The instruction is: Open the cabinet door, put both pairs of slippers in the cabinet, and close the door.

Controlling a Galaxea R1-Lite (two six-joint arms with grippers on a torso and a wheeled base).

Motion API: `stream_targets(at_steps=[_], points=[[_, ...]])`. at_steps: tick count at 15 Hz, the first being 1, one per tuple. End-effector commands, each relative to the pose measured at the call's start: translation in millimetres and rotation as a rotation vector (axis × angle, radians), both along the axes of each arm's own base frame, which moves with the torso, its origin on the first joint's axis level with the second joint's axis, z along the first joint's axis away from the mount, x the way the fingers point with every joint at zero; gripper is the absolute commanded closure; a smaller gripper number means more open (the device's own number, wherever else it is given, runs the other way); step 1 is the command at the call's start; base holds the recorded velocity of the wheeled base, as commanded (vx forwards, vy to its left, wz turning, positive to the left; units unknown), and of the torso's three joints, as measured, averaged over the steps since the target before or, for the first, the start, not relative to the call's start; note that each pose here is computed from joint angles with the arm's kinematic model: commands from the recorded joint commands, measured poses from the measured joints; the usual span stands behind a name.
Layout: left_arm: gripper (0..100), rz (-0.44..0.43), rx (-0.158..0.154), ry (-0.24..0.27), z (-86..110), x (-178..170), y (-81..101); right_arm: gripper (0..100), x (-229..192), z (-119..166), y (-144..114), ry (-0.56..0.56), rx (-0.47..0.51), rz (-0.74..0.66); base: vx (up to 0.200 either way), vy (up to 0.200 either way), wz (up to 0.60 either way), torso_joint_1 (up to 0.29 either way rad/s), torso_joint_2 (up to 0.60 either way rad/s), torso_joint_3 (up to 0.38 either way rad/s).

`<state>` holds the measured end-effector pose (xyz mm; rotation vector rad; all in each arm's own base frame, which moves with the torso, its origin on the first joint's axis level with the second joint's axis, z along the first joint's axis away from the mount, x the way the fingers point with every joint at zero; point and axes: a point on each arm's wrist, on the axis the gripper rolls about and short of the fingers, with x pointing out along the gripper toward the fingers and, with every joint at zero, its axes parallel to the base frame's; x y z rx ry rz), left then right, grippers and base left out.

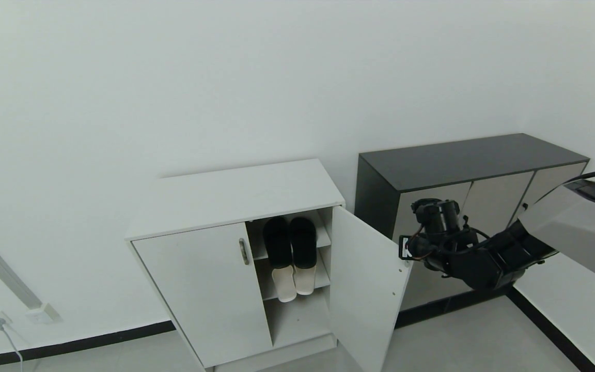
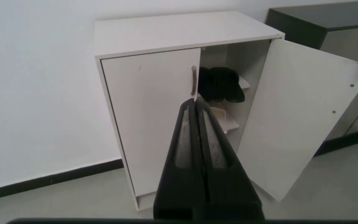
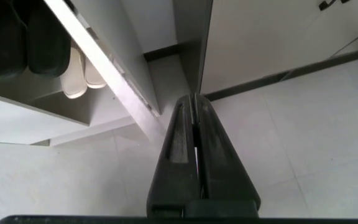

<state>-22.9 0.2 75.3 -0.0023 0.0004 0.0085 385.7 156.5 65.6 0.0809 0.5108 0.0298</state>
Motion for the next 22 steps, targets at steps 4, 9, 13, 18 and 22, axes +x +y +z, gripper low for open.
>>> stream_targets(at_steps=[4, 9, 13, 18, 22], points=[[100, 0.001, -0.001, 0.001, 0.0, 0, 0.0, 100, -11, -6, 14, 0.022, -0.010, 0.038, 0.000, 0.000, 0.00, 0.000, 0.00, 0.000], [100, 0.001, -0.001, 0.001, 0.0, 0, 0.0, 100, -44, -9, 55, -0.017, -0.015, 0.140, 0.000, 0.000, 0.00, 0.000, 0.00, 0.000], [100, 0.001, -0.001, 0.001, 0.0, 0, 0.0, 100, -93, 5, 92, -0.058, 0.027, 0.293, 0.000, 0.000, 0.00, 0.000, 0.00, 0.000], [100, 0.001, -0.001, 0.001, 0.0, 0, 0.0, 100, -137, 33, 95, -0.085, 0.106, 0.464, 0.000, 0.000, 0.00, 0.000, 0.00, 0.000], [100, 0.002, -0.001, 0.001, 0.0, 0, 0.0, 100, -138, 43, 80, -0.152, 0.088, 0.498, 0.000, 0.000, 0.00, 0.000, 0.00, 0.000]])
